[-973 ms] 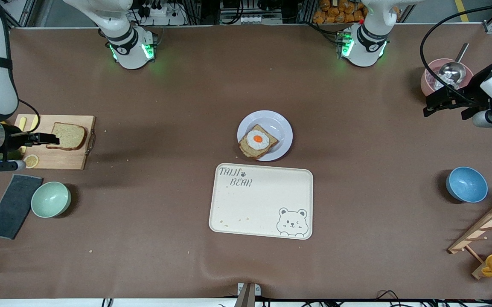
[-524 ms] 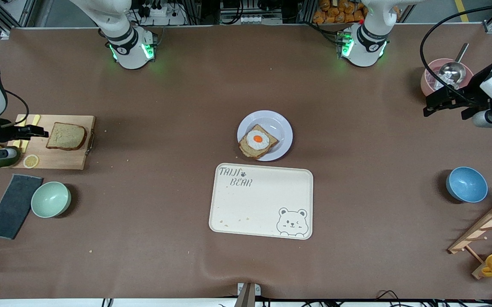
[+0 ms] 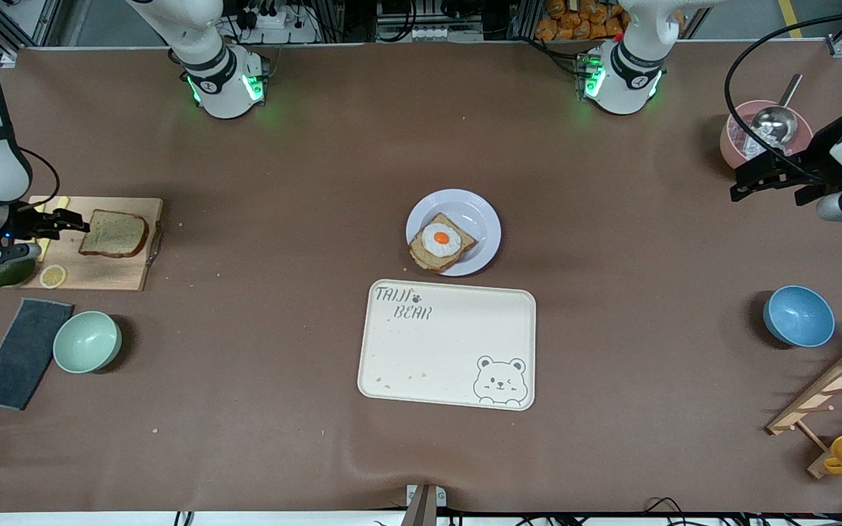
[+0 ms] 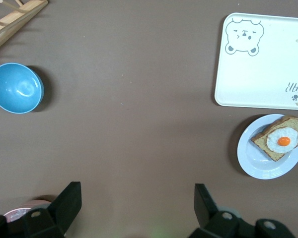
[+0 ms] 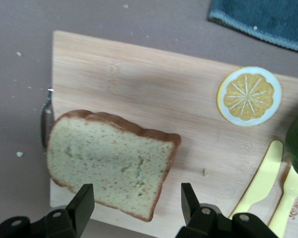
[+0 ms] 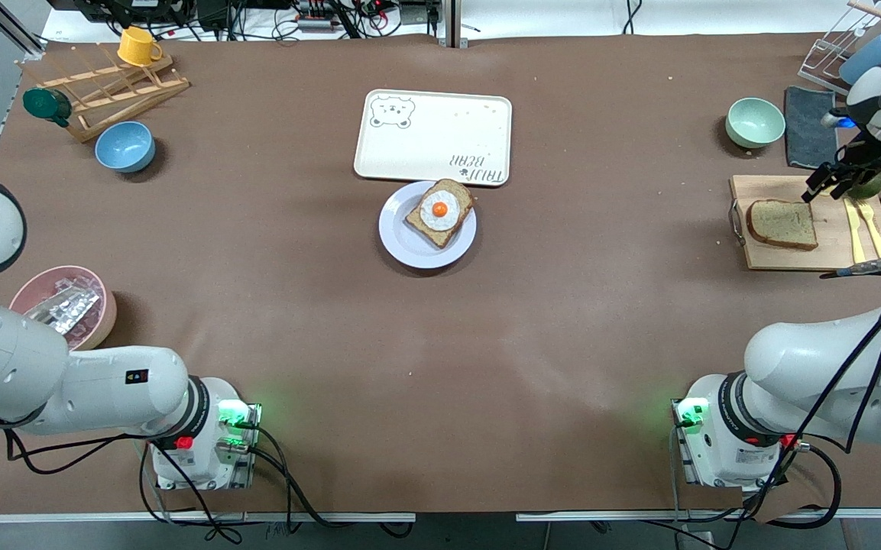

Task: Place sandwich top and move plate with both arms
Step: 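Lower the right gripper and grasp the bread slice on the board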

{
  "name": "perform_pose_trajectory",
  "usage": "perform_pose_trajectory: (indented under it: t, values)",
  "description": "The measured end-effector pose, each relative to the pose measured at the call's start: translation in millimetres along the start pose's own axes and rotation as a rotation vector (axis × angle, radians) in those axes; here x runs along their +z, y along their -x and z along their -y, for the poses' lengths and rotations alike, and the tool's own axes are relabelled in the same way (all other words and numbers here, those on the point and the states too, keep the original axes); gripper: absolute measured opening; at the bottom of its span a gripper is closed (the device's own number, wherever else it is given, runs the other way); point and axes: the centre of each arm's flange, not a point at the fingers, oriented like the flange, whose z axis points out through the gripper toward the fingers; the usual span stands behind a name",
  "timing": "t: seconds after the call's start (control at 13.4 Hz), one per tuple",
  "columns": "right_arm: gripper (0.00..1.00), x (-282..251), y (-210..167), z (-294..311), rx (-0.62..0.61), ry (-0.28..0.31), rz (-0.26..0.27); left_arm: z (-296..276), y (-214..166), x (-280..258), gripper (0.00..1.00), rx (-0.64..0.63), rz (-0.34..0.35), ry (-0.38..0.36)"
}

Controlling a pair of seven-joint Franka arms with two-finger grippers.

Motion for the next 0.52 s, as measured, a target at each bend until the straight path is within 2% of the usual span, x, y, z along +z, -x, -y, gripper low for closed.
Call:
perform_pose_trajectory:
  t: [0.37, 0.45, 0.52]
  values:
    - [0.70, 26.1, 13.1, -22.2, 0.034, -0.019, 0.005, 0.7, 0.0, 0.3, 1.00, -0.001, 0.001, 0.000]
    - [0.63, 30.7, 16.4, -26.2, 0.047, -0.030, 0.002, 0.7, -0.1, 0.5, 1.00, -0.001, 0.001, 0.000]
    - [0.62, 36.6, 19.0, -29.4, 0.057, -0.043, -0.002, 0.7, -0.4, 0.4, 1.00, -0.001, -0.002, 0.000]
